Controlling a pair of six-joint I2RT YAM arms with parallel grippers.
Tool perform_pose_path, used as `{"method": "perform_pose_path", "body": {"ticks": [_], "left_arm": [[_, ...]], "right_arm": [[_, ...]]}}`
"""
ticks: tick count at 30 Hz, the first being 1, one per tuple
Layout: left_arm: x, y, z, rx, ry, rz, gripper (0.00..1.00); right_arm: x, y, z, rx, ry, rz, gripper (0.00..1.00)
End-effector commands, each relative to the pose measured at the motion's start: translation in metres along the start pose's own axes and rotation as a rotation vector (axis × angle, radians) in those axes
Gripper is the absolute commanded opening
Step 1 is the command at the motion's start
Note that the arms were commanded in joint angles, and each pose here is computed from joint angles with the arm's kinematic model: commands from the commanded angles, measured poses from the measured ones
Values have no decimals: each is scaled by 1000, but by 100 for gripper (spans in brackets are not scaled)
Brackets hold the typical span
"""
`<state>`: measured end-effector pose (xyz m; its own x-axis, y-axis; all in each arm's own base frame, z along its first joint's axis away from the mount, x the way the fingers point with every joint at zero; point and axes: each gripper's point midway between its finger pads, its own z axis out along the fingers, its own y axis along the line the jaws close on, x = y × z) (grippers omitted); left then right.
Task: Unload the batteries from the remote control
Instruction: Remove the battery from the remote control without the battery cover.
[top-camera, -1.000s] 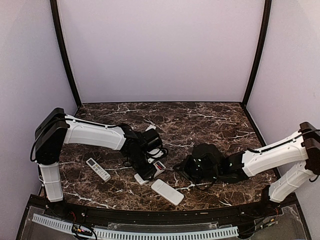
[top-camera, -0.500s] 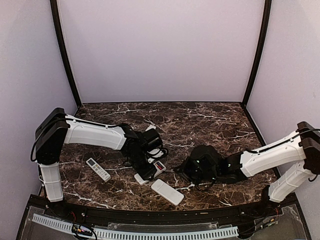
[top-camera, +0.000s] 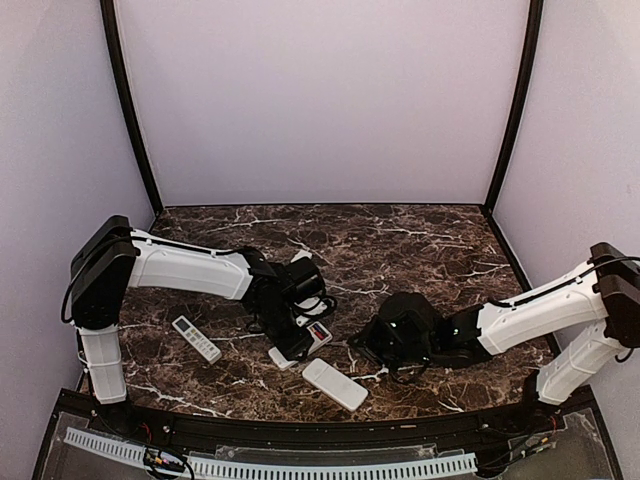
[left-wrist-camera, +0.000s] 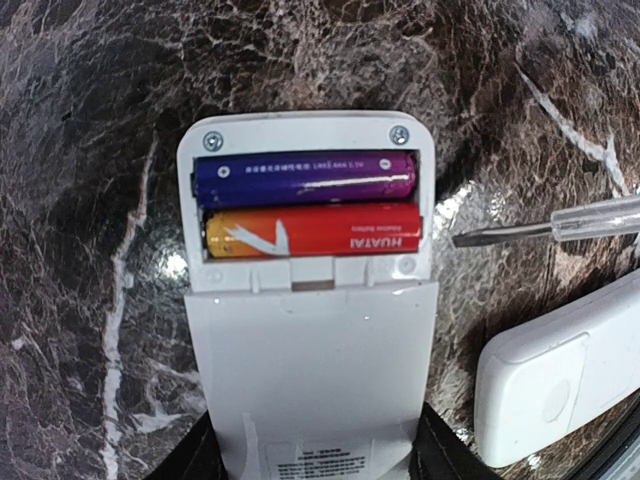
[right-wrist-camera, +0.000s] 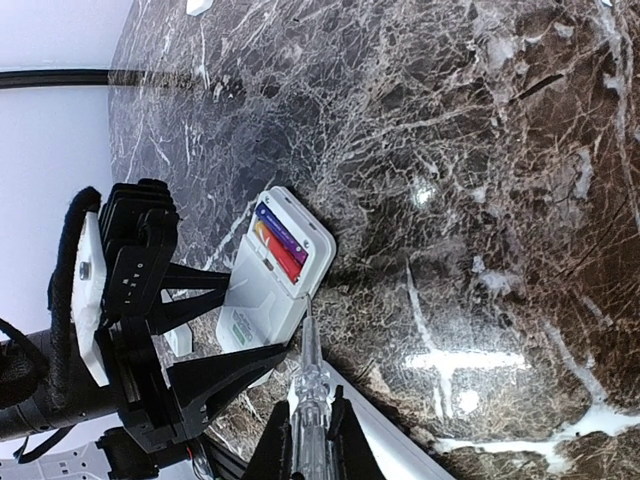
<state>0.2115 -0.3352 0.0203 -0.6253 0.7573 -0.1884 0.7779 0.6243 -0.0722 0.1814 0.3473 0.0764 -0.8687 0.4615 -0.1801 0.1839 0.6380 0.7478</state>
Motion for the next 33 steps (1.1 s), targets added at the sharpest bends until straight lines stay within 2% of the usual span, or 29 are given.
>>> {"method": "perform_pose_path", "body": {"ticks": [1, 8, 23, 33], "left_arm": [[0, -6, 18, 18, 13, 31, 10], [0, -7, 19, 19, 16, 32, 10], [1, -6, 19, 19, 20, 31, 10], [1, -6, 20, 18, 22, 33, 10]], "right_arm": [[-2, 9, 1, -24, -26, -18, 0], [-4, 17, 1, -62, -36, -33, 0], [-2, 4, 3, -4, -27, -8, 0], [-3, 9, 4, -27, -31, -21, 0]]}}
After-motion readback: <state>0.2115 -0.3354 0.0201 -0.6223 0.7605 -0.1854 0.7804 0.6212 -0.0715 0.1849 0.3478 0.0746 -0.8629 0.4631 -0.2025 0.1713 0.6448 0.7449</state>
